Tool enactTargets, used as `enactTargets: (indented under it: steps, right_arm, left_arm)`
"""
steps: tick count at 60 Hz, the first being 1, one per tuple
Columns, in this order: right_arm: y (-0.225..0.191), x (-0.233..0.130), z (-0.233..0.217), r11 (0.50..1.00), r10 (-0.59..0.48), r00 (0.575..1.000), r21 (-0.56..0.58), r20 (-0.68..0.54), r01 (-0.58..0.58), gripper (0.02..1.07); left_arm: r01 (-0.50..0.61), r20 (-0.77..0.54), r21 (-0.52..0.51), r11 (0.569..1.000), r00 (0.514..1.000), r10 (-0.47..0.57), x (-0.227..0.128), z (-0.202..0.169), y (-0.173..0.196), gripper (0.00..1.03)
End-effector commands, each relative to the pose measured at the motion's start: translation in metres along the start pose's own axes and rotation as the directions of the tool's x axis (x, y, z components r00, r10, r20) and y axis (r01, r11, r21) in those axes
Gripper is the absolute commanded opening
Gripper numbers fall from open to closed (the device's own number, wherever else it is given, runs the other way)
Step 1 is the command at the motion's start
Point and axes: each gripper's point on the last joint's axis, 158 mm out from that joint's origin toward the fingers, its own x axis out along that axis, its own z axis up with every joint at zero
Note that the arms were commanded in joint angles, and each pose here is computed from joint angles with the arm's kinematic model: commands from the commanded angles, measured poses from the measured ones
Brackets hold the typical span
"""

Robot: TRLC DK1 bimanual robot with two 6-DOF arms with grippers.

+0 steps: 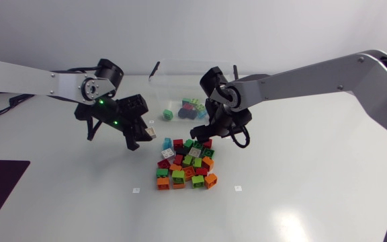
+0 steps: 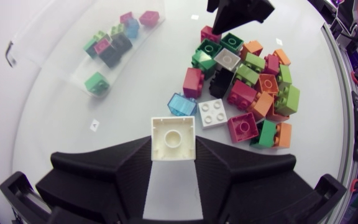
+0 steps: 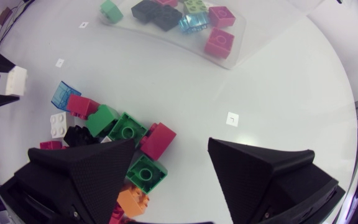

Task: Place the duplo bricks in the container

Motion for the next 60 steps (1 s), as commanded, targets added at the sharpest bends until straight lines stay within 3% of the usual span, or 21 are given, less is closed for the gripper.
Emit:
enactTargets:
  steps: [1, 27, 35, 60]
  right_arm:
    - [-0.005, 0.014, -0.003, 0.999, -0.019, 0.999, 0.039, -0.028, 0.020, 0.82]
    - [-0.021, 0.027, -0.018, 0.997, -0.046, 0.996, 0.052, -0.075, 0.050, 0.79]
    - [-0.019, 0.029, -0.017, 0.998, -0.045, 0.996, 0.037, -0.074, 0.047, 0.67]
    - [-0.003, 0.040, -0.018, 1.000, -0.014, 0.997, -0.021, -0.082, 0.013, 0.66]
  left_arm:
    - [-0.025, 0.031, 0.013, 1.000, 0.999, 0.024, -0.023, 0.007, -0.002, 0.22]
    - [-0.160, 0.183, -0.018, 0.987, 0.970, 0.161, -0.089, 0.077, 0.028, 0.22]
    - [-0.210, 0.261, -0.075, 0.975, 0.939, 0.222, -0.108, 0.111, 0.050, 0.22]
    - [-0.220, 0.371, -0.210, 0.953, 0.884, 0.286, -0.102, 0.168, 0.095, 0.22]
